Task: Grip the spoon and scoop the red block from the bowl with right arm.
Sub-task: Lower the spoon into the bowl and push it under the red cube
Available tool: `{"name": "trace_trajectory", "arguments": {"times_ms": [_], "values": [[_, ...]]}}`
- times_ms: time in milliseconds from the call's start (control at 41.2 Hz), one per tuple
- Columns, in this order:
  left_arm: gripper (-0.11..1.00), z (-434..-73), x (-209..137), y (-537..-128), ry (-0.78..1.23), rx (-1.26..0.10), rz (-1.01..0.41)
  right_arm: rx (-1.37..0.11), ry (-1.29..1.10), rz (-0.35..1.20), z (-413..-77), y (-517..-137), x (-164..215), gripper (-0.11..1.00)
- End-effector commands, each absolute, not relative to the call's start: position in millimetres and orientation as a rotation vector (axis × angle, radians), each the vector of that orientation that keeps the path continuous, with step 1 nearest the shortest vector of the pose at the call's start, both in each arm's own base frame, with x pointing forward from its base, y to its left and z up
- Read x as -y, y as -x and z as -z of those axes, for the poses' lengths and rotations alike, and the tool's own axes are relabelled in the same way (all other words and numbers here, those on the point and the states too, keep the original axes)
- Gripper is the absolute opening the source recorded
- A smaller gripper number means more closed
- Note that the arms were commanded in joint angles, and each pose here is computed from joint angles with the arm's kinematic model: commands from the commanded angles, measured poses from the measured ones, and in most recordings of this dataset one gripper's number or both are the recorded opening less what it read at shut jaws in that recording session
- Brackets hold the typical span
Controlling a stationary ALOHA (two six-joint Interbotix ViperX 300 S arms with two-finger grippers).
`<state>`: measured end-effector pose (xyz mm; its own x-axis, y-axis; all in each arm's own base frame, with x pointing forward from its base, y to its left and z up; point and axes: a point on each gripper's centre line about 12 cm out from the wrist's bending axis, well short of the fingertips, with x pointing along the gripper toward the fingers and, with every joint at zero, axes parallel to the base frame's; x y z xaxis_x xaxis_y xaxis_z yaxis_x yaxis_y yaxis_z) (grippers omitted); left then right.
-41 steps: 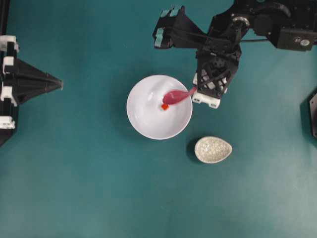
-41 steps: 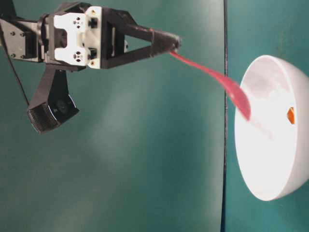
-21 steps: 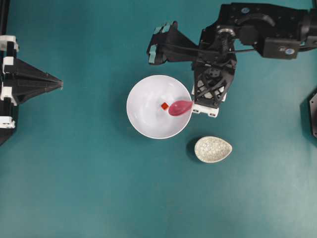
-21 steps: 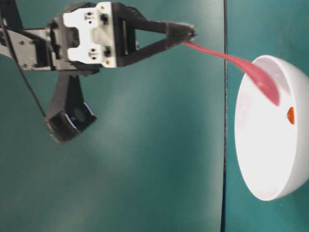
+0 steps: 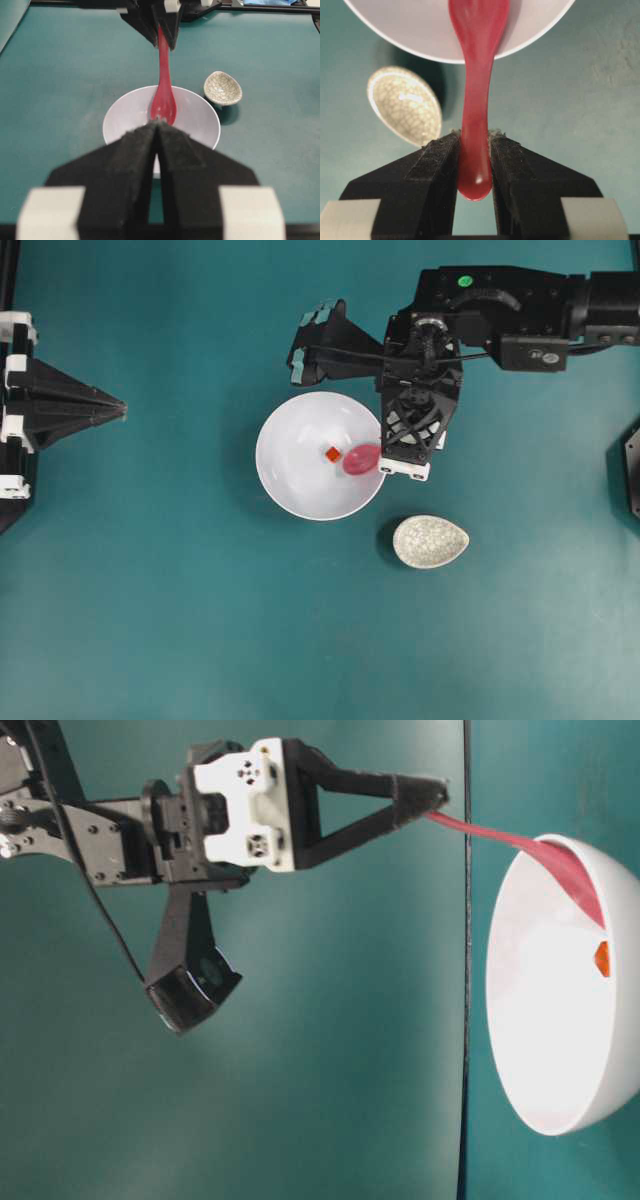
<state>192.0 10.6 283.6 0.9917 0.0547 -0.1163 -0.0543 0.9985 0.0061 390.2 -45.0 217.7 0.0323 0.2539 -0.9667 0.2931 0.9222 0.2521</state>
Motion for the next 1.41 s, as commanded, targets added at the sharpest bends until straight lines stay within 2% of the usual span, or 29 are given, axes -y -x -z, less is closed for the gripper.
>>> {"name": "trace_trajectory", "arguments": {"times_ms": [0,364,583,971,1384], "values": [[0.00,-294.4,-11.3,-193.8,-0.008,-0.089,-0.057,-1.512,-0.429,0.030,-227.4,-395.2,46.8,0.24],[0.00,-294.8,-11.2,-193.2,-0.011,-0.088,-0.057,-1.458,-0.416,0.056,-213.7,-410.5,52.4,0.24],[0.00,-294.8,-11.2,-193.2,-0.011,-0.088,-0.057,-1.405,-0.419,0.060,-214.9,-416.8,52.7,0.24],[0.00,-294.8,-11.2,-193.2,-0.011,-0.088,-0.057,-1.410,-0.394,0.020,-214.7,-419.1,33.4,0.24],[0.00,-295.6,-11.2,-193.3,0.001,-0.084,-0.058,-1.359,-0.388,0.032,-216.0,-424.7,34.8,0.24]]}}
